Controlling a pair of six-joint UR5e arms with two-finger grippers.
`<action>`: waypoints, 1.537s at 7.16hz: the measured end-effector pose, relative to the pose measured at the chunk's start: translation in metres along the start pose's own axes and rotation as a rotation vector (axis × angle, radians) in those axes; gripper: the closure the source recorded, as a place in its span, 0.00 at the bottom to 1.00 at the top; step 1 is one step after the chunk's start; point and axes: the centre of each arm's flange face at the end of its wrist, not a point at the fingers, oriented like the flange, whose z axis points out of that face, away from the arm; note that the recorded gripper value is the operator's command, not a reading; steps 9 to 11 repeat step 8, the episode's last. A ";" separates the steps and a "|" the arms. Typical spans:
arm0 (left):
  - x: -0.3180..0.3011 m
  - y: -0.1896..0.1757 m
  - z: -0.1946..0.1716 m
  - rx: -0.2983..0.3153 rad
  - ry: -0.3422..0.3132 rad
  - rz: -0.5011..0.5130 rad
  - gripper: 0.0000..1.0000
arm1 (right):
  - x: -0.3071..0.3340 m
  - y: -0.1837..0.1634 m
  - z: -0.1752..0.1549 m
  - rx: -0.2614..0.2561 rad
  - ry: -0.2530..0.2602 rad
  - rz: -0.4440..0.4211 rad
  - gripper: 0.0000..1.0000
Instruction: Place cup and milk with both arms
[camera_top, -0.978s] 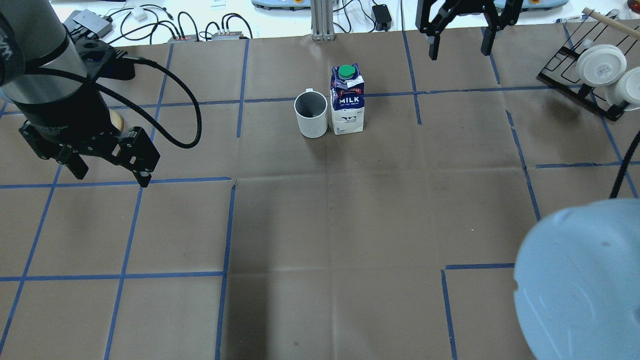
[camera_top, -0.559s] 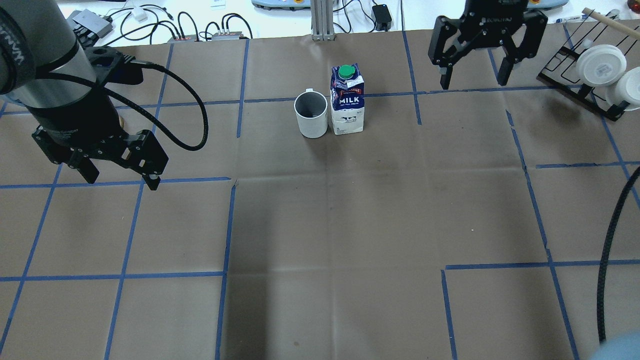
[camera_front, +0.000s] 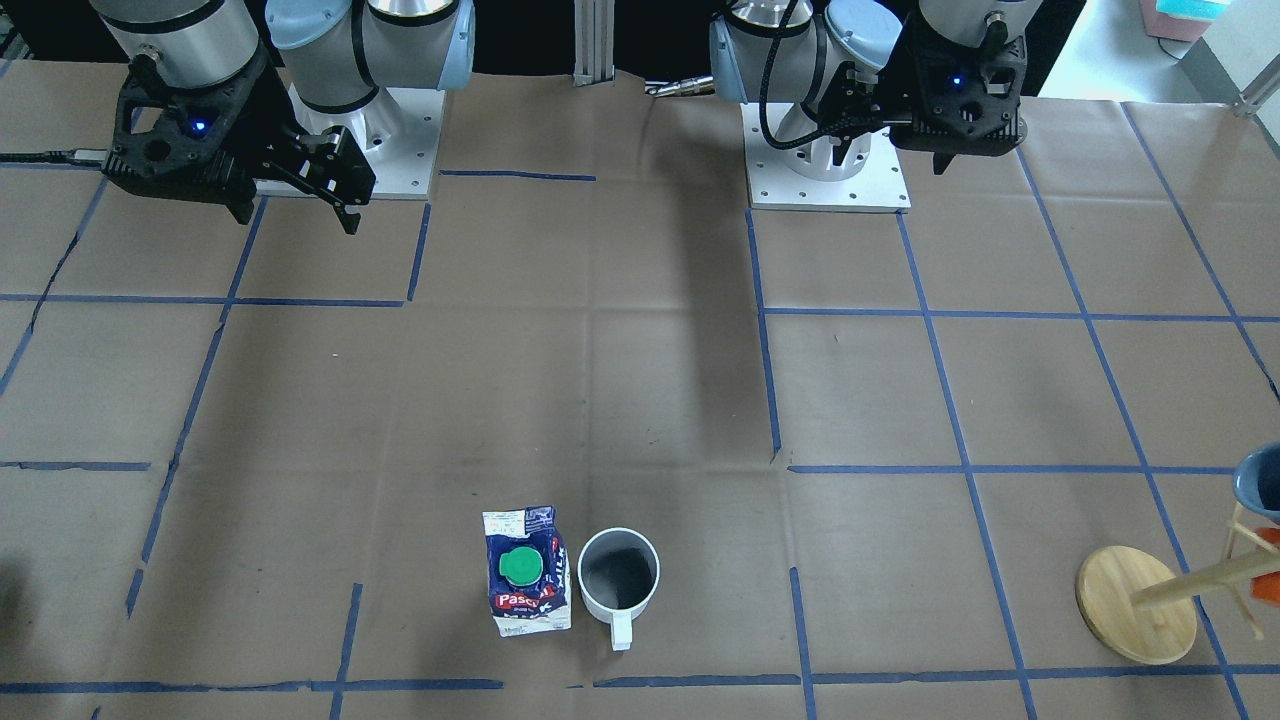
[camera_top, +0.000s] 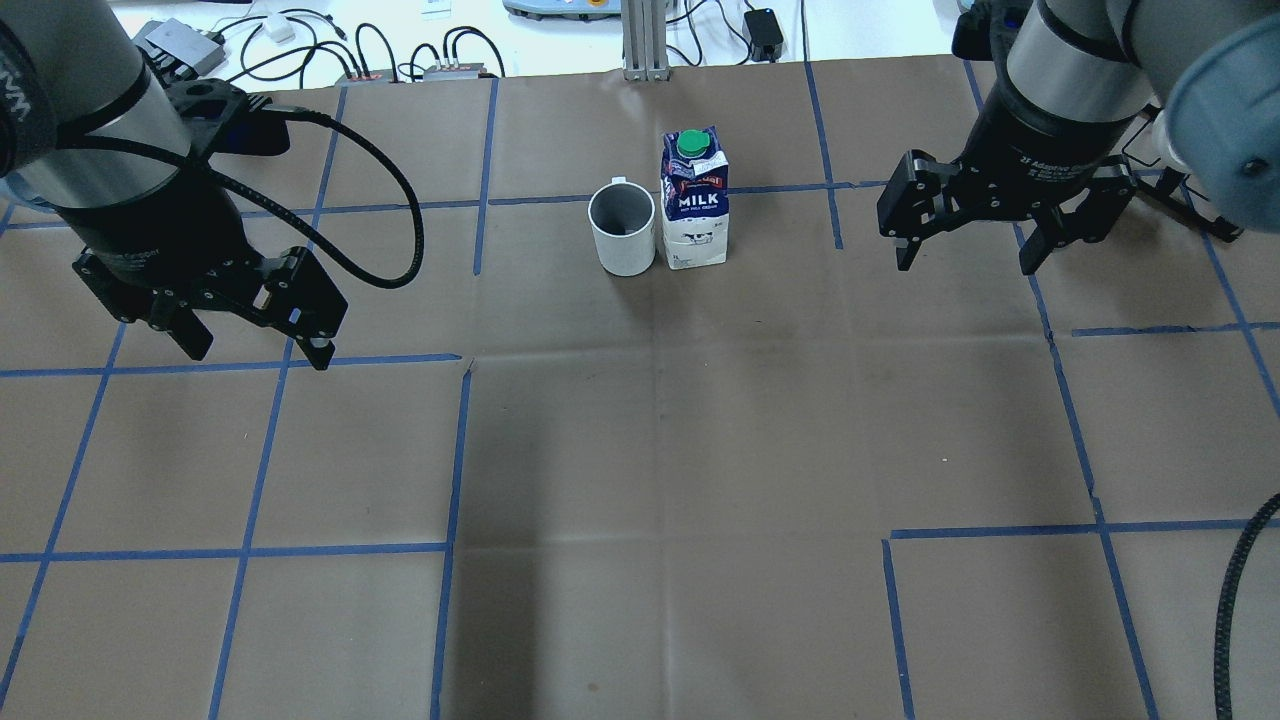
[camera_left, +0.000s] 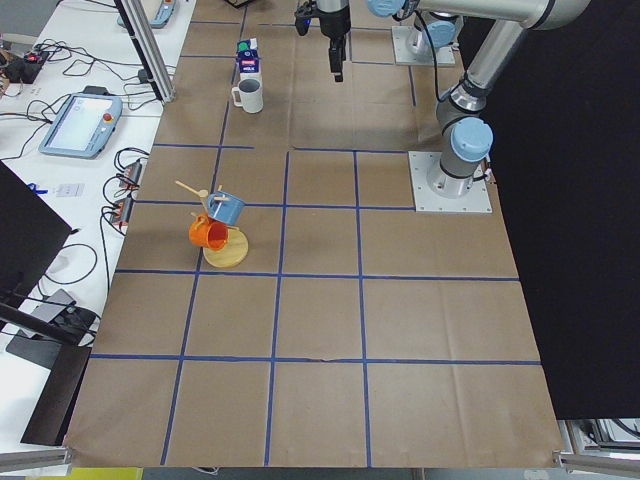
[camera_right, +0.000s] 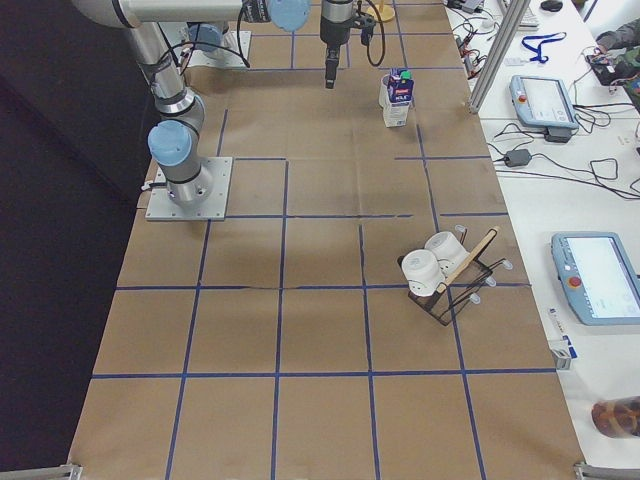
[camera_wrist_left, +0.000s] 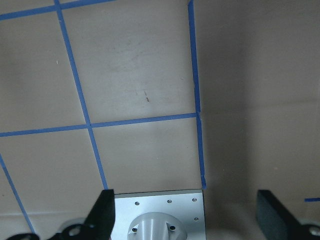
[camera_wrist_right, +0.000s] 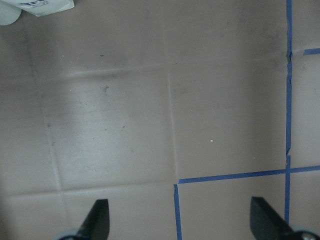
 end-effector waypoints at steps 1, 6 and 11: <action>-0.001 -0.002 0.001 0.001 0.001 -0.002 0.00 | -0.004 -0.002 -0.001 0.005 -0.001 -0.011 0.00; 0.002 0.003 -0.005 0.026 -0.001 -0.002 0.00 | -0.006 -0.005 -0.002 0.006 0.003 -0.020 0.00; 0.004 0.013 -0.005 0.031 0.000 -0.003 0.00 | -0.005 -0.005 0.001 0.001 0.005 -0.020 0.00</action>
